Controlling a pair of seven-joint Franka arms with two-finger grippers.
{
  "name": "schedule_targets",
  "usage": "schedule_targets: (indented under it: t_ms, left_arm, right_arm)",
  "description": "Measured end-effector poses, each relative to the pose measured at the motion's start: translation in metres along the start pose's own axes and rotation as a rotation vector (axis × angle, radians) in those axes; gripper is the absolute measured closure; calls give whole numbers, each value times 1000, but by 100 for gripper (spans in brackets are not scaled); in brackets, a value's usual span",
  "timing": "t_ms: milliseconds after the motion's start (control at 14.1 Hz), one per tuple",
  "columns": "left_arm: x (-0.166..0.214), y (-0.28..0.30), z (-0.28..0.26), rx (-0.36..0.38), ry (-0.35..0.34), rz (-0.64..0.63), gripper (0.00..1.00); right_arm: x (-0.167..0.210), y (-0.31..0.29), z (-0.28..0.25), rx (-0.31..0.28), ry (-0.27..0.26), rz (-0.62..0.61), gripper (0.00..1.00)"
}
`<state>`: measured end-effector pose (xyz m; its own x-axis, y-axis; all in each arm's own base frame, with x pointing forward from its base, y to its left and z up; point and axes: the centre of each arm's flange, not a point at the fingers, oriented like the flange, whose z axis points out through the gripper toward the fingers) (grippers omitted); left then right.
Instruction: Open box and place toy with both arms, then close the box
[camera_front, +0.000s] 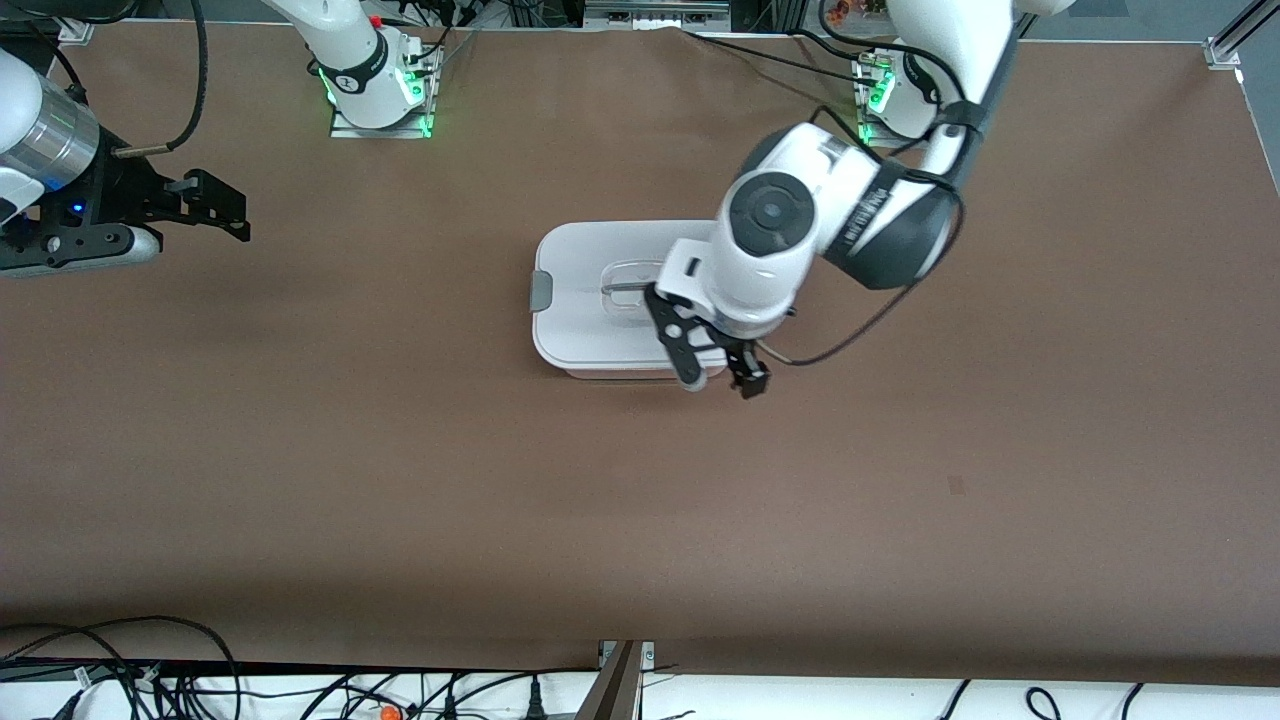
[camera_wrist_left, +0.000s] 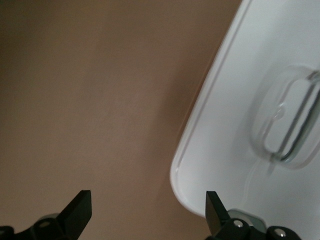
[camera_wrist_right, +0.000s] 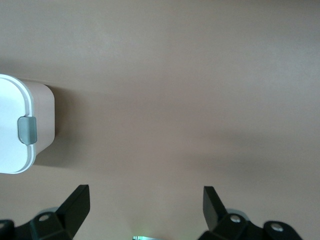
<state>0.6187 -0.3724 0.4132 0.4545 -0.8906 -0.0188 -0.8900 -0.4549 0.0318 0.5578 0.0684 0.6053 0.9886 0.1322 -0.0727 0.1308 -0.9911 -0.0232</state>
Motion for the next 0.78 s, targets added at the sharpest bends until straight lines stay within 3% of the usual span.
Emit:
schedule_targets:
  t_ms: [425, 780]
  left_arm:
    - [-100, -121, -23, 7, 14, -218, 0]
    - [-194, -180, -84, 79, 35, -374, 0]
  right_arm:
    - [0, 0, 0, 0, 0, 0, 0]
    - [0, 0, 0, 0, 1, 0, 0]
